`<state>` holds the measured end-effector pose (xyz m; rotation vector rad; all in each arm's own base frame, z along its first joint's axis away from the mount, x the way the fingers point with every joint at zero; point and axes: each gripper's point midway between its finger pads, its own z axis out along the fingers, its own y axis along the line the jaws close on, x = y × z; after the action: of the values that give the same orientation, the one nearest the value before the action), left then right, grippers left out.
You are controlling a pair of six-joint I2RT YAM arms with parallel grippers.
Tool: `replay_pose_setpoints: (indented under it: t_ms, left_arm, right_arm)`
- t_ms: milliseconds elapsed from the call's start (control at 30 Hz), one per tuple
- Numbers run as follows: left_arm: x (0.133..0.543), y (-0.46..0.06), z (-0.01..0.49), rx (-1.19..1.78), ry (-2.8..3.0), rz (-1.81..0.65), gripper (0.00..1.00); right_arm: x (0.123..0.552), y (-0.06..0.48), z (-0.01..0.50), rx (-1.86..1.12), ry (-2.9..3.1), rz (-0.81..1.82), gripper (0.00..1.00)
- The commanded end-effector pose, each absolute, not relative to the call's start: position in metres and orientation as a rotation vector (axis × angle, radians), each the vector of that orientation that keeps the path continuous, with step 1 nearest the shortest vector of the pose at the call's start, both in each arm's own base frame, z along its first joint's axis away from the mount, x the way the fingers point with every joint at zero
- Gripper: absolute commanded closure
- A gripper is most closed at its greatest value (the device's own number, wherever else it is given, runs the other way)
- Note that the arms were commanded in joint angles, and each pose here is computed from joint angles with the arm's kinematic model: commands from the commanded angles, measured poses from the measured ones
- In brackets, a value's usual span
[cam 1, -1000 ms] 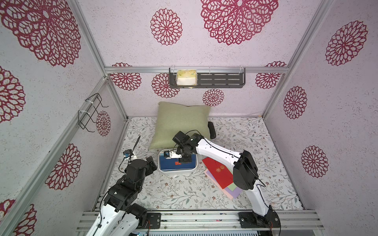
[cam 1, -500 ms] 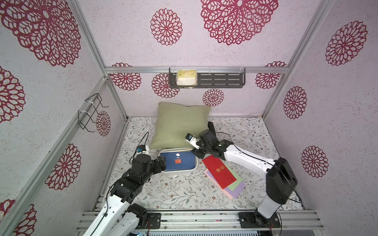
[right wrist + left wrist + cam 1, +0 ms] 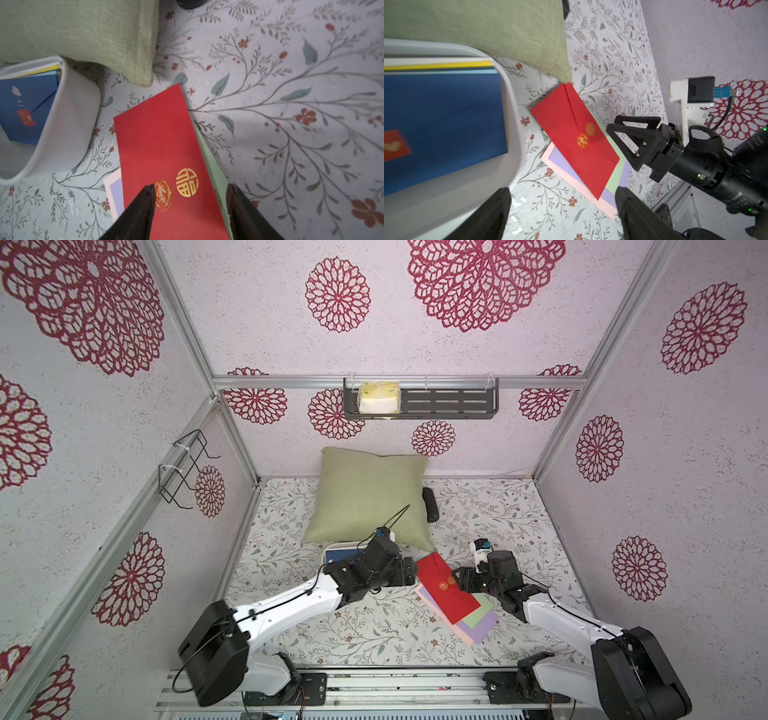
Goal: Put the sealed envelopes into the storage box
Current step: Pick up the envelope from the center of the board.
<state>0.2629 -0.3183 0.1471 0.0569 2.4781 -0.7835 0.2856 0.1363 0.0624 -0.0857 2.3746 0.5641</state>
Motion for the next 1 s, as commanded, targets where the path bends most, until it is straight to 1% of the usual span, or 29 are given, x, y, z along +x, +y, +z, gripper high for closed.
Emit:
replay_pose_setpoints:
  t_ms: [0,167,400,533,567,600,733,833,967]
  left_arm:
    - [0.259,-0.362,0.138,0.096,2.504,-0.858,0.17]
    - [0.26,-0.388,0.095,0.102,2.616,-0.82,0.26]
    - [0.26,-0.408,0.058,0.129,2.699,-0.835,0.43]
    - [0.261,-0.412,0.044,0.126,2.728,-0.828,0.48]
    - [0.262,-0.414,0.045,0.128,2.723,-0.84,0.48]
    - [0.261,-0.414,0.031,0.13,2.749,-0.813,0.49]
    - [0.26,-0.415,0.019,0.13,2.777,-0.796,0.51]
    - [0.261,-0.413,0.015,0.126,2.786,-0.768,0.53]
    - [0.26,-0.405,0.014,0.125,2.795,-0.719,0.57]
  right_arm:
    - [0.291,0.144,0.077,-0.014,2.289,0.715,0.39]
    - [0.286,0.143,0.061,0.017,2.322,0.774,0.4]
    - [0.283,0.147,0.049,0.01,2.363,0.826,0.41]
    - [0.282,0.148,0.044,0.013,2.379,0.834,0.42]
    - [0.281,0.148,0.044,0.015,2.382,0.836,0.42]
    - [0.281,0.148,0.042,0.014,2.387,0.84,0.42]
    - [0.278,0.152,0.042,0.006,2.395,0.874,0.42]
    - [0.279,0.149,0.041,0.018,2.398,0.851,0.42]
    - [0.282,0.137,0.036,0.065,2.415,0.774,0.41]
